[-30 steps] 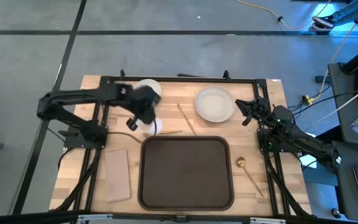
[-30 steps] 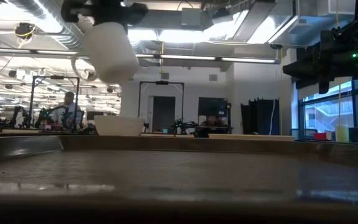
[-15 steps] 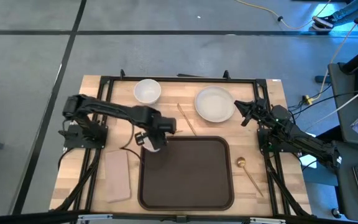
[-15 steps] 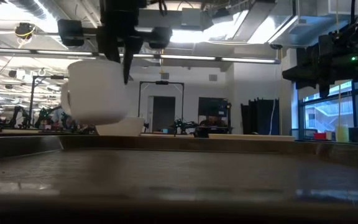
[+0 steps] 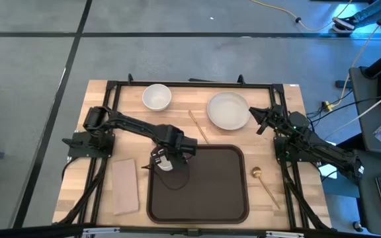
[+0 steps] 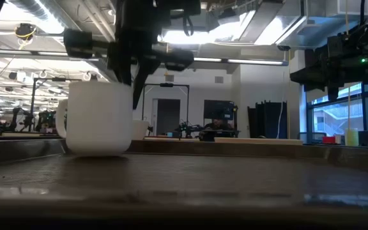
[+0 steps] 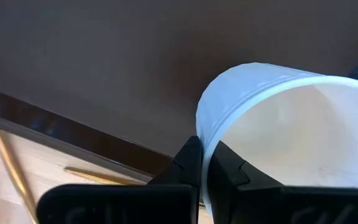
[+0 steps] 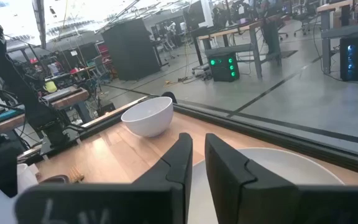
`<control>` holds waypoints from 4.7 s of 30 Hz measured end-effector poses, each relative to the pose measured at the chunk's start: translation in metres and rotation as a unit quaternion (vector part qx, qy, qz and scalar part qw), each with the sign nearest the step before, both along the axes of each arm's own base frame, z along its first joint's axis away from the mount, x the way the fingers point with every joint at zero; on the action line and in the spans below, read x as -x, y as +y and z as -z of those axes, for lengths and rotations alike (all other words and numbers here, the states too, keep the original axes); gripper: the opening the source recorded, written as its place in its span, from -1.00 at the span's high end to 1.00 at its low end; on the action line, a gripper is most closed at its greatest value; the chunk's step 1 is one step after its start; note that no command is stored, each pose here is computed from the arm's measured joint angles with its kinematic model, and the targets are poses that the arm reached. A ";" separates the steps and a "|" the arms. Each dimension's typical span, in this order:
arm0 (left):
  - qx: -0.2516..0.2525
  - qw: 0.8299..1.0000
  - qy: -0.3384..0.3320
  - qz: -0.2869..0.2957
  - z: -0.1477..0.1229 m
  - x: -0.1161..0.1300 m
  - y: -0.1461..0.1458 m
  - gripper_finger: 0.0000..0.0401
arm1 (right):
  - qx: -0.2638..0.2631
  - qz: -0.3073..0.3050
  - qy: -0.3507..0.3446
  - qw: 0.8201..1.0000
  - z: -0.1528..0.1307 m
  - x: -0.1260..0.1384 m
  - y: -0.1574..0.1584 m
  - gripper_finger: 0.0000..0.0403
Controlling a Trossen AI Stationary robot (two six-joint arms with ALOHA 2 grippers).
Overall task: Set up tray
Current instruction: Put the white mug on the black serving tray, then put the white plate on the black serving tray to the bottom right of the white mug
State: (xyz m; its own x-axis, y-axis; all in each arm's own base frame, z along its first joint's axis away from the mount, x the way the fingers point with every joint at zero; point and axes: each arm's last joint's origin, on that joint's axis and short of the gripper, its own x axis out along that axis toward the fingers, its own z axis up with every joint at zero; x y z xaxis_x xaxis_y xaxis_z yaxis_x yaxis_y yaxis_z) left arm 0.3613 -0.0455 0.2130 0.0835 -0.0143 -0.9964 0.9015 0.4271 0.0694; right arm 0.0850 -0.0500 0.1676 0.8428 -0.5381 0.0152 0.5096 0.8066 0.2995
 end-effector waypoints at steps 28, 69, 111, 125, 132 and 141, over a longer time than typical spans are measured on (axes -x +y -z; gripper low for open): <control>-0.064 0.997 -0.019 -0.034 -0.013 -0.010 0.004 0.39 | -0.001 -0.001 0.000 1.000 0.000 0.000 0.000 0.77; 0.171 0.558 -0.461 -0.669 -0.212 0.177 0.118 0.56 | -0.062 -0.060 -0.126 0.988 -0.063 0.010 0.009 0.22; 0.306 0.454 -0.564 -0.618 -0.055 0.208 0.105 0.39 | -0.462 0.228 0.393 0.762 -0.032 -0.087 -0.133 -0.09; 0.306 0.454 -0.564 -0.618 -0.054 0.208 0.105 0.43 | -0.494 0.196 0.411 0.741 0.010 -0.092 -0.159 -0.09; 0.306 0.454 -0.564 -0.618 -0.054 0.208 0.105 0.47 | -0.498 0.187 0.430 0.730 0.024 -0.095 -0.163 0.09; 0.306 0.454 -0.564 -0.618 -0.054 0.208 0.105 0.49 | -0.479 0.165 0.450 0.735 0.025 -0.095 -0.163 0.69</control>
State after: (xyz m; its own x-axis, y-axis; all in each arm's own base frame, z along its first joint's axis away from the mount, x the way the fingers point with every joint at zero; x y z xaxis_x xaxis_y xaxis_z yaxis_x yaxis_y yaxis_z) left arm 0.1537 0.0596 0.2673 0.8570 0.4926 -0.1516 -0.5151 0.8090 -0.2833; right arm 0.1803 -0.2126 0.1428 0.1007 -0.1150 -0.9883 0.9698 0.2330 0.0717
